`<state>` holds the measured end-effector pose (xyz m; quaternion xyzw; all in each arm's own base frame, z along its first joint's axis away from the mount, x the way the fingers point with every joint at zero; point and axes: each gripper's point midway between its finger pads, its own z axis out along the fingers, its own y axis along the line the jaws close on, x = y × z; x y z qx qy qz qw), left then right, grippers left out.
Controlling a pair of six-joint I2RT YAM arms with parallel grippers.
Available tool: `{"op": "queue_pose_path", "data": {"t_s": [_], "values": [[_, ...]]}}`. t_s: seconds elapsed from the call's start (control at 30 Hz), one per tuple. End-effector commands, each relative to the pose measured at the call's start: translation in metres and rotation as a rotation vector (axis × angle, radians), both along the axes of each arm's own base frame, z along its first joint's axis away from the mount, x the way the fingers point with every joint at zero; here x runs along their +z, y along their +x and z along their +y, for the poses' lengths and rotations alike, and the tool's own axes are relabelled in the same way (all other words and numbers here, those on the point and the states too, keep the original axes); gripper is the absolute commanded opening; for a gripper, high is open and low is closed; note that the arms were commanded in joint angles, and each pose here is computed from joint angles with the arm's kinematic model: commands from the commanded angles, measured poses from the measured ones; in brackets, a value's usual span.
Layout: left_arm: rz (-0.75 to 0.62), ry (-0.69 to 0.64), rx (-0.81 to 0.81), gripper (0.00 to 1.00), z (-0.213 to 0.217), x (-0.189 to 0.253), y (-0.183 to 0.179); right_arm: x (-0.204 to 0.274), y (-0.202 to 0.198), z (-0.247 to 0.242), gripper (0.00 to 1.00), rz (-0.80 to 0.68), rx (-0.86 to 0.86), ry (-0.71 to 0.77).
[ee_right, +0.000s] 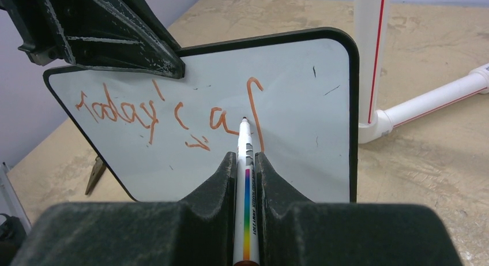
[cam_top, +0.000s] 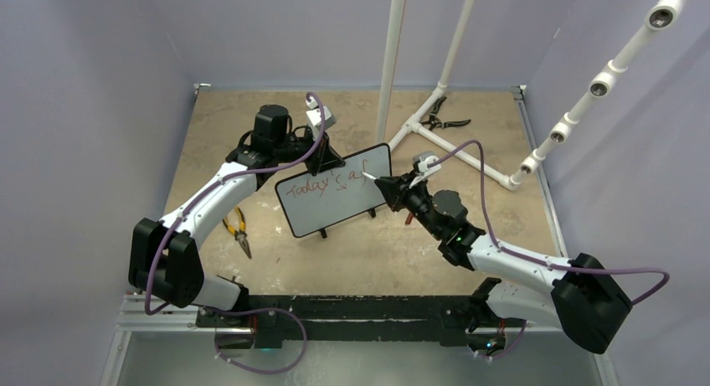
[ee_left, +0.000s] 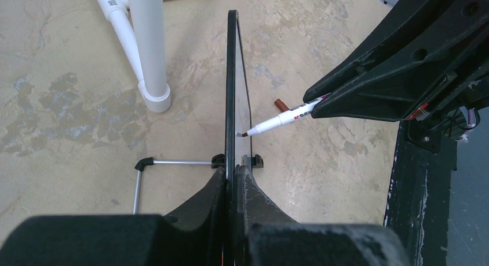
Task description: Write a sentence on the whiteboard
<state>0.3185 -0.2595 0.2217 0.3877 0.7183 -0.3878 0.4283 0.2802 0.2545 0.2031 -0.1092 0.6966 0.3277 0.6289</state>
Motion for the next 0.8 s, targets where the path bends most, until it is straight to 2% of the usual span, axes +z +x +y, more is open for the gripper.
{"op": "queue_pose_path", "data": {"t_s": [0.0, 0.67, 0.77], "values": [[-0.007, -0.011, -0.045, 0.0, -0.004, 0.003, -0.011, 0.031, 0.011, 0.003, 0.0, -0.074, -0.031, 0.043], [-0.007, -0.01, -0.044, 0.0, -0.003, 0.002, -0.012, 0.022, 0.015, -0.014, 0.0, -0.027, -0.126, 0.04], [-0.01, -0.008, -0.043, 0.0, -0.003, 0.002, -0.012, 0.03, 0.012, -0.016, 0.0, -0.074, -0.111, 0.04]]}}
